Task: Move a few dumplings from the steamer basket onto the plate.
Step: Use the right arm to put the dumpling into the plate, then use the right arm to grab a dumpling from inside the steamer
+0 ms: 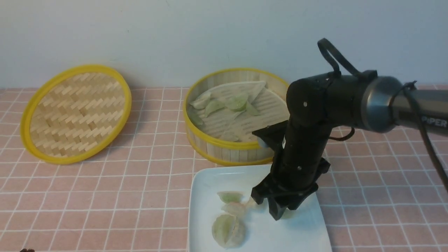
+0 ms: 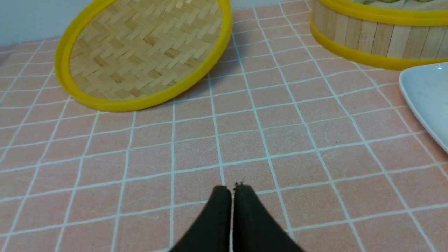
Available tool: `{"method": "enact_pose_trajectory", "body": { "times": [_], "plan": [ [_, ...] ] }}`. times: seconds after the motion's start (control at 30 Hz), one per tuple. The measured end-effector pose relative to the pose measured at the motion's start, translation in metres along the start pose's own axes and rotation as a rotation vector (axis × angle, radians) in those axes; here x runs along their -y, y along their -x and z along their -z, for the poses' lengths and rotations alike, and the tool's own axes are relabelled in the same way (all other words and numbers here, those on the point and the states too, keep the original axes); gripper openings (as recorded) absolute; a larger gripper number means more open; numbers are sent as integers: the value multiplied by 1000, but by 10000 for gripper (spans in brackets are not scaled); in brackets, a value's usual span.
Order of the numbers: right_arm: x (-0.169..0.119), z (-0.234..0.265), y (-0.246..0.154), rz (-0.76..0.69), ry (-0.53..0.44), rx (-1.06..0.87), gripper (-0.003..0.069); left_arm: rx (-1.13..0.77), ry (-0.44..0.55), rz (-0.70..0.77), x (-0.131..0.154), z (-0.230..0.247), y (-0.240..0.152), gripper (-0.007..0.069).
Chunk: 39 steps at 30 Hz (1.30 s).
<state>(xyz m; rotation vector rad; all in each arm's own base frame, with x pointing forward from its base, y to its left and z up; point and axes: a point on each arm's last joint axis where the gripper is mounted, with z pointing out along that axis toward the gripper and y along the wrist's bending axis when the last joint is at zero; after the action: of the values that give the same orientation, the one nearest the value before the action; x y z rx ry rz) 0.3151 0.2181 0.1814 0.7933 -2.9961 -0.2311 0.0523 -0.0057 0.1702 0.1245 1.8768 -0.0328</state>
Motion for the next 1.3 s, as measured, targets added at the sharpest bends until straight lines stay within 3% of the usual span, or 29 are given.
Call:
{"method": "enact_pose_trajectory", "body": {
  "times": [0.2, 0.23, 0.4, 0.67, 0.8, 0.9, 1.0, 1.17, 1.3],
  "plan": [
    [-4, 31, 24, 23, -11, 128, 540, 0, 0, 0, 0, 0, 0, -6],
    [-4, 31, 24, 23, -11, 128, 544, 0, 0, 0, 0, 0, 0, -6],
    [10, 84, 96, 74, -124, 451, 566, 0, 0, 0, 0, 0, 0, -6],
    [53, 33, 161, 126, -229, 469, 562, -1, 0, 0, 0, 0, 0, -6],
    [65, 0, 175, 135, -282, 446, 499, -1, 0, 0, 0, 0, 0, -6],
    [65, 3, 177, 121, -281, 474, 337, -1, 0, 0, 0, 0, 0, -6],
    [64, 5, 176, 120, -281, 472, 118, -1, 0, 0, 0, 0, 0, -6],
    [58, 34, 168, 100, -265, 488, 109, -1, 0, 0, 0, 0, 0, -6],
    [40, 93, 144, 79, -169, 548, 109, -2, 0, 0, 0, 0, 0, -6]
  ]
}}
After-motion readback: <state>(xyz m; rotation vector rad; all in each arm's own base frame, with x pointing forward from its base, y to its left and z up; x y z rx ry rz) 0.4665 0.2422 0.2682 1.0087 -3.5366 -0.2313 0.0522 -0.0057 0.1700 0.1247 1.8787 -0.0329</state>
